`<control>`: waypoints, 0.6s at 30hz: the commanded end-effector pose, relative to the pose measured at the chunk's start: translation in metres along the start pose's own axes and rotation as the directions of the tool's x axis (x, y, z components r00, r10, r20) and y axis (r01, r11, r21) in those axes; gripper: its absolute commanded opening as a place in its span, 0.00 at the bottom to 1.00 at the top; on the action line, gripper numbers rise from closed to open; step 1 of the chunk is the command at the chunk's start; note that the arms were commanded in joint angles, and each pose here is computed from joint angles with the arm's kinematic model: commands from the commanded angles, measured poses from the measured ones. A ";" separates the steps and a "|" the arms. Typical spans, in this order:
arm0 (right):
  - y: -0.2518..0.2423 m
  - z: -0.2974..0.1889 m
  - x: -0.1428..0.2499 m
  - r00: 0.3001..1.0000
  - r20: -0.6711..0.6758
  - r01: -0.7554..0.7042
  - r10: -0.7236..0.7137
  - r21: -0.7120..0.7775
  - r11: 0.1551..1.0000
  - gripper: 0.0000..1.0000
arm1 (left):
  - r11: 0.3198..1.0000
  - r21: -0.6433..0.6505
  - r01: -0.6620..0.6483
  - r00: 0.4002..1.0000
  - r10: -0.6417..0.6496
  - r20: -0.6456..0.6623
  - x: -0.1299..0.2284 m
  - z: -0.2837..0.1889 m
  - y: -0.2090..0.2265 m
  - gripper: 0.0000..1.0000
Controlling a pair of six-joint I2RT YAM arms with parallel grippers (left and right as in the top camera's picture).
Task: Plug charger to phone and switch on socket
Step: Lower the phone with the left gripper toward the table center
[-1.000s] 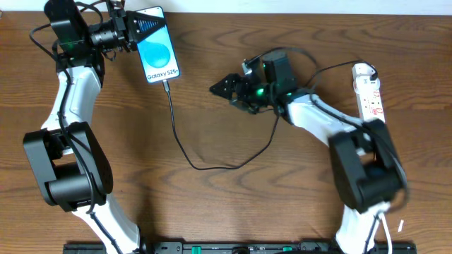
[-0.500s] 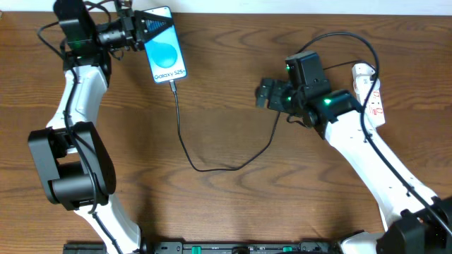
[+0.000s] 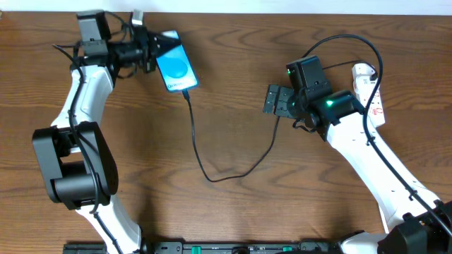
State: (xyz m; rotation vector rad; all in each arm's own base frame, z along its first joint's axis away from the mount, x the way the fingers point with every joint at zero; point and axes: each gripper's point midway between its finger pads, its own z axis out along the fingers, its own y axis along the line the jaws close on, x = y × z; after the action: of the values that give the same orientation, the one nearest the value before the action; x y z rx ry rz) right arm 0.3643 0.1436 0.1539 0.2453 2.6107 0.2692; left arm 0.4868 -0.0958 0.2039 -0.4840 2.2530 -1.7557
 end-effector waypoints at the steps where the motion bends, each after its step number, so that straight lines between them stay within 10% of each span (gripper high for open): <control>1: -0.001 -0.005 -0.002 1.000 0.016 0.017 -0.017 0.009 1.000 0.99 | 0.984 -0.118 -0.132 0.989 0.139 0.055 -0.003 -0.007 0.012 0.07; 18: -0.002 -0.005 -0.001 1.000 0.015 0.017 -0.018 0.018 1.000 0.99 | 0.753 -0.647 -0.116 0.993 0.083 -0.082 0.057 -0.006 0.112 0.08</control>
State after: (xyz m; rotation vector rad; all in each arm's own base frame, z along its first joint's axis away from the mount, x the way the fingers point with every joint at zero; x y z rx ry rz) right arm 0.3639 0.1423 0.1536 0.2462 2.6119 0.2587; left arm 0.4194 -0.0877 0.0911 -0.5354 2.8284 -1.0218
